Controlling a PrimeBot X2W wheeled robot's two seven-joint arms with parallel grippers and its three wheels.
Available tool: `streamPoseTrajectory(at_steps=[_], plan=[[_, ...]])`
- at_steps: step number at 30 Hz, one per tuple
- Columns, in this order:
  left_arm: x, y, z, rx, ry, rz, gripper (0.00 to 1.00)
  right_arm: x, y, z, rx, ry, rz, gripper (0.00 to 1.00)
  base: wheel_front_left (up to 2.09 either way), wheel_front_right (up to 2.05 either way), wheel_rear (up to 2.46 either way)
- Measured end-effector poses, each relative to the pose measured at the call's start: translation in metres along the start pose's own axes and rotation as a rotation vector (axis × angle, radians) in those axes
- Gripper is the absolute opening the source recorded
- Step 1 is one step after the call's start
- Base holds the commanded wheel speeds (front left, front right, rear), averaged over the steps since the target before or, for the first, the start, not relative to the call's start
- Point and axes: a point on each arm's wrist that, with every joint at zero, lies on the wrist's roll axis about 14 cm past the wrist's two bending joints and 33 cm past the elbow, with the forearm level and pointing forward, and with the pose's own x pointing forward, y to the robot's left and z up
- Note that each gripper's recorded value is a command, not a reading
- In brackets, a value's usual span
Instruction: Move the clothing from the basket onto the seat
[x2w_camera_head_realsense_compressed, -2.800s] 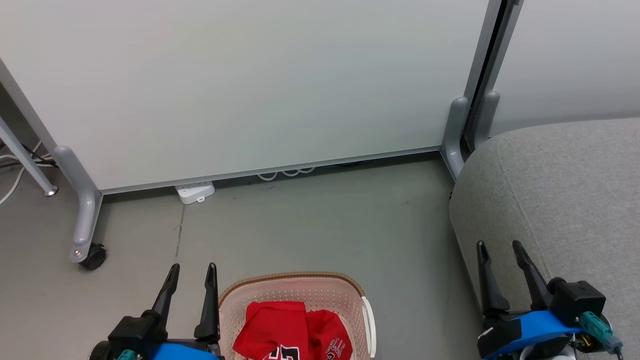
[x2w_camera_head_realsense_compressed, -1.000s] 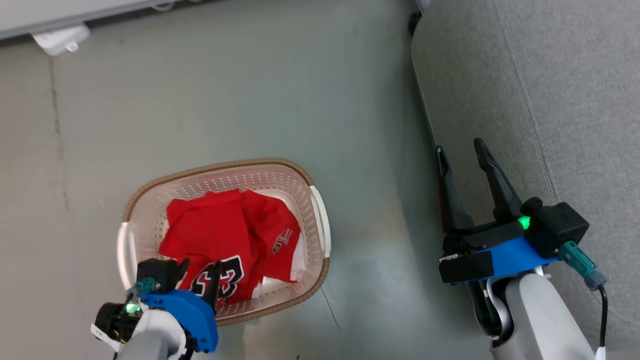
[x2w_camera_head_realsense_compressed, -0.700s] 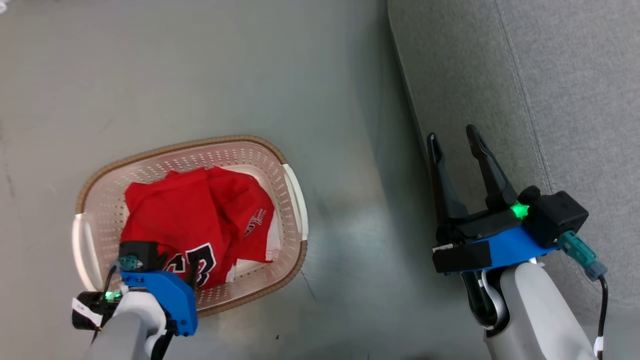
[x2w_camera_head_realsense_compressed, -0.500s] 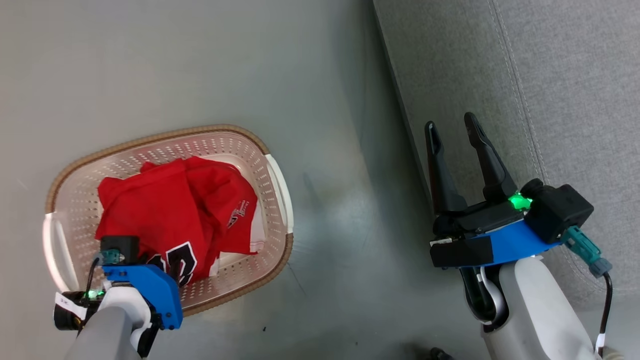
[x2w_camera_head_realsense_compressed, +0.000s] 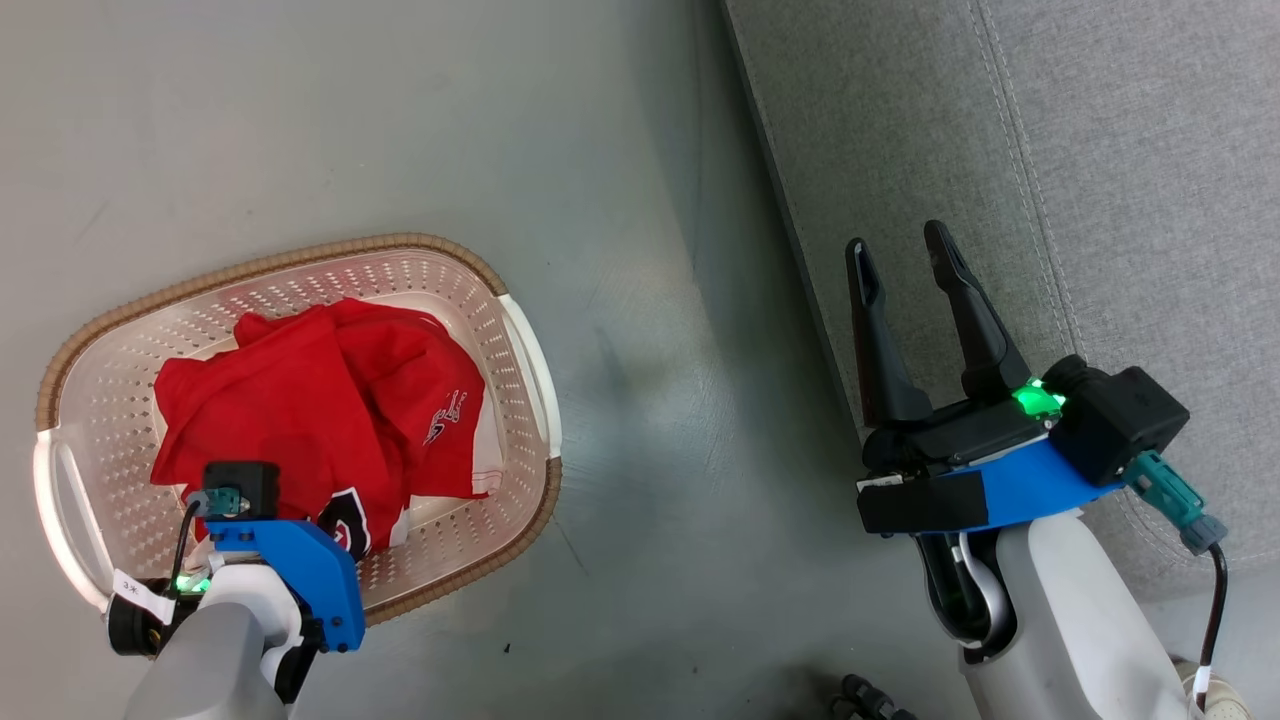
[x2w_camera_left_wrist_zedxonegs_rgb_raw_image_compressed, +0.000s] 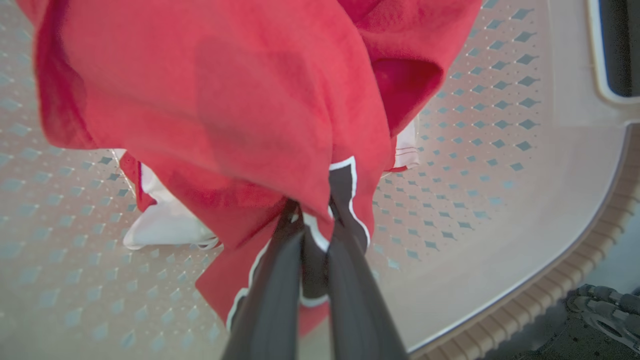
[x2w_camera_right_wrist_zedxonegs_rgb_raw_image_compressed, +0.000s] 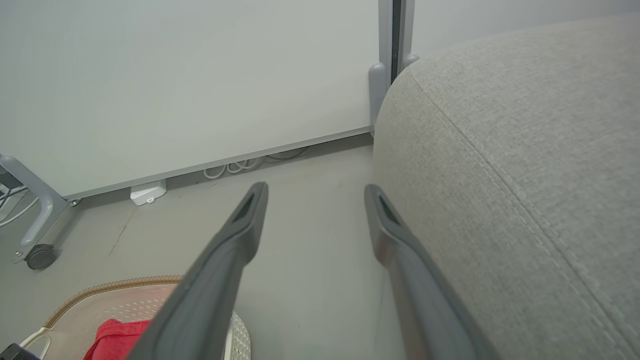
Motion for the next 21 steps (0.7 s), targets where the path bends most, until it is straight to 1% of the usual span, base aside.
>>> streamPoseTrajectory(at_steps=[12, 17, 21], plan=[[-0.004, -0.004, 0.004, -0.003, -0.018, -0.005, 0.00, 0.002, 0.002, 0.002, -0.001, -0.007, 0.006, 1.00, 0.00, 0.00, 0.00], [-0.017, -0.010, 0.010, 0.036, -0.040, -0.011, 0.00, 0.001, 0.006, 0.009, -0.014, -0.019, 0.018, 1.00, 0.00, 0.00, 0.00], [-0.034, -0.018, 0.023, 0.055, -0.089, -0.012, 0.00, -0.004, 0.012, 0.019, -0.035, -0.038, 0.034, 1.00, 0.00, 0.00, 0.00]])
